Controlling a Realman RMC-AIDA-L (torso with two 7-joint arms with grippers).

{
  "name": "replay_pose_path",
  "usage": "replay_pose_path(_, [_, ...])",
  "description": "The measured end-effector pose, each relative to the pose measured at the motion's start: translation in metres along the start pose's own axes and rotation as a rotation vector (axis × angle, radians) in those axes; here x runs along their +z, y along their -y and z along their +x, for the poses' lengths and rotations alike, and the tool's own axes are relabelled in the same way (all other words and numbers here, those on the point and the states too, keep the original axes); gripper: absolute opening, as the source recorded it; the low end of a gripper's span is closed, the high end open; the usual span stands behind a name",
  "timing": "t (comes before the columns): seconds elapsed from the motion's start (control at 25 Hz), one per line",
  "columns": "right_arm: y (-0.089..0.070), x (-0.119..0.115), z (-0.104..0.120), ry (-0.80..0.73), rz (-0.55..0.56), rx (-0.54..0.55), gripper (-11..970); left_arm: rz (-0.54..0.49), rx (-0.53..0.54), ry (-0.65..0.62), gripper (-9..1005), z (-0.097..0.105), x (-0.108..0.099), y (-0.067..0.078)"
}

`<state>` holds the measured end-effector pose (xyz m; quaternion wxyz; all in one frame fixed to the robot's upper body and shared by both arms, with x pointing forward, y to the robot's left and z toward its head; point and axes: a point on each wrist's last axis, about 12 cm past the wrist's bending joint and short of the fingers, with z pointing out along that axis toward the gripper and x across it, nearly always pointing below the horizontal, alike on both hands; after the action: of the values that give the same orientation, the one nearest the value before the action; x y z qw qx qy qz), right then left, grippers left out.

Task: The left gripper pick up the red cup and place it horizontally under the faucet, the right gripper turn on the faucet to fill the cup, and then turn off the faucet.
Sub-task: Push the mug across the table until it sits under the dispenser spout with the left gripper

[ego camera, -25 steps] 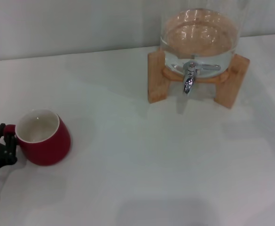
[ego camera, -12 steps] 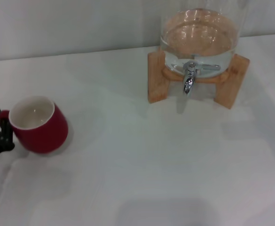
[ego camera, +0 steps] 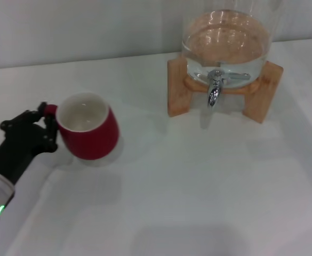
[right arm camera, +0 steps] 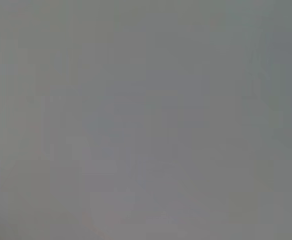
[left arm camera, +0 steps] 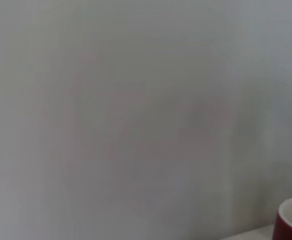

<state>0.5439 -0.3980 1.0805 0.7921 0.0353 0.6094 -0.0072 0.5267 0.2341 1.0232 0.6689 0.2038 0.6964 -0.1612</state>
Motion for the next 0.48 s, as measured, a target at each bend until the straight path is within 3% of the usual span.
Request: replay_pose_path(0.48, [-0.009,-0.002,0.0,0.022,-0.031,0.015,618,0.145,0.01,-0.054,155,-0.018,0.04,0.037])
